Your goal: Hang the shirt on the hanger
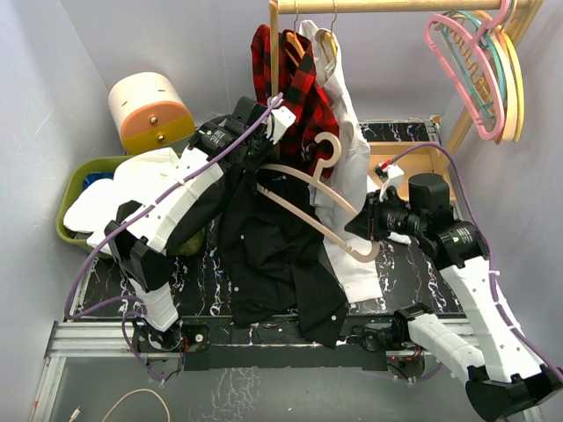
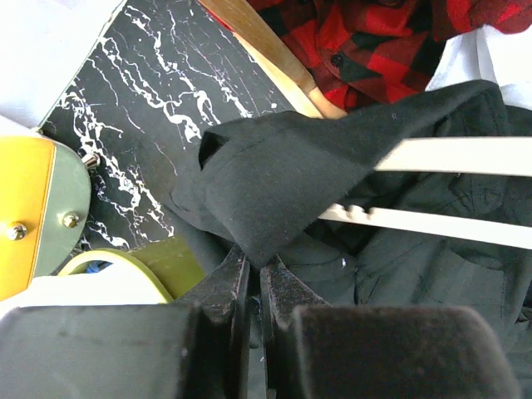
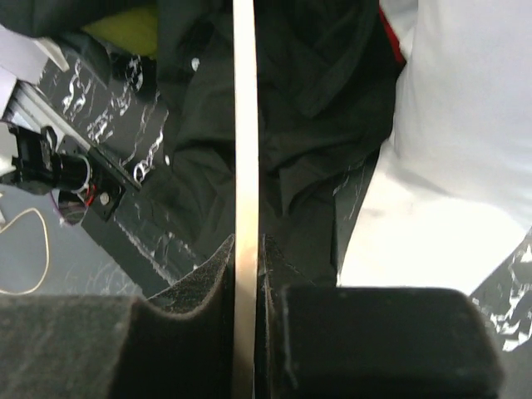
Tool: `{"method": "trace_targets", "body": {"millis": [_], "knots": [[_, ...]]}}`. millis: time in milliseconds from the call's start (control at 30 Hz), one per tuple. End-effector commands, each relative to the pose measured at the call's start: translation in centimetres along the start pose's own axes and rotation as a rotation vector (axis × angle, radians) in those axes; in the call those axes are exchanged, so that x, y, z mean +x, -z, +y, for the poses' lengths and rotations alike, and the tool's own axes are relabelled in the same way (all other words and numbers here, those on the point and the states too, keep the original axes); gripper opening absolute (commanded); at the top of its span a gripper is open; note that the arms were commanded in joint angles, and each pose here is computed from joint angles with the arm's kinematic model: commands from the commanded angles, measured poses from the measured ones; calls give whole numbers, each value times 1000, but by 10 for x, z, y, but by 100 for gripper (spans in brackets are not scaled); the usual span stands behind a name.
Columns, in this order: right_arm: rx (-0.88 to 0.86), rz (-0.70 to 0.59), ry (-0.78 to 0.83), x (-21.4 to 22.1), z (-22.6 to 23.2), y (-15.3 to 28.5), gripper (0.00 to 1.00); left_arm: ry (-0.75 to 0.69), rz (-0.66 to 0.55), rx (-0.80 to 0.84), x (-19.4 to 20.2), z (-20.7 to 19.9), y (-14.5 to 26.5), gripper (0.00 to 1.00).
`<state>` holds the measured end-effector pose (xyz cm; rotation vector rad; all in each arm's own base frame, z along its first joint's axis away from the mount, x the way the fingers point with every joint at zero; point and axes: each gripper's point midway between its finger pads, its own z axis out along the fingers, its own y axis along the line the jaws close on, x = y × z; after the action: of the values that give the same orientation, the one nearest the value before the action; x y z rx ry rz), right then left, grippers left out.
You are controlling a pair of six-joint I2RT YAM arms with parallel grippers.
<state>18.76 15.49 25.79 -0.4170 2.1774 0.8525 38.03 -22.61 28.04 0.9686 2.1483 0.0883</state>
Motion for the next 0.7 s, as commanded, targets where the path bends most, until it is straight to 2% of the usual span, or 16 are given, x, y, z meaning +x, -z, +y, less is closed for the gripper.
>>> {"method": "trace_targets", "body": {"millis": [0,167,233,367,533,667], "knots": [[-80,-271,151,-75,23,4,8,6,-17,12,-5,-2,13,0],[-173,-395,175,-99,44,11,8,-15,-13,-38,-3,7,13,1],[-211,-406,161,-97,48,9,8,-13,-24,-37,-6,8,16,1],[-301,-352,124,-85,55,-11,8,0,-62,-12,-18,6,25,2],[-282,-315,164,-77,68,-41,8,1,-125,-38,-36,15,42,2],[-296,-315,190,-78,82,-66,8,-21,-156,11,-43,6,58,4]]}}
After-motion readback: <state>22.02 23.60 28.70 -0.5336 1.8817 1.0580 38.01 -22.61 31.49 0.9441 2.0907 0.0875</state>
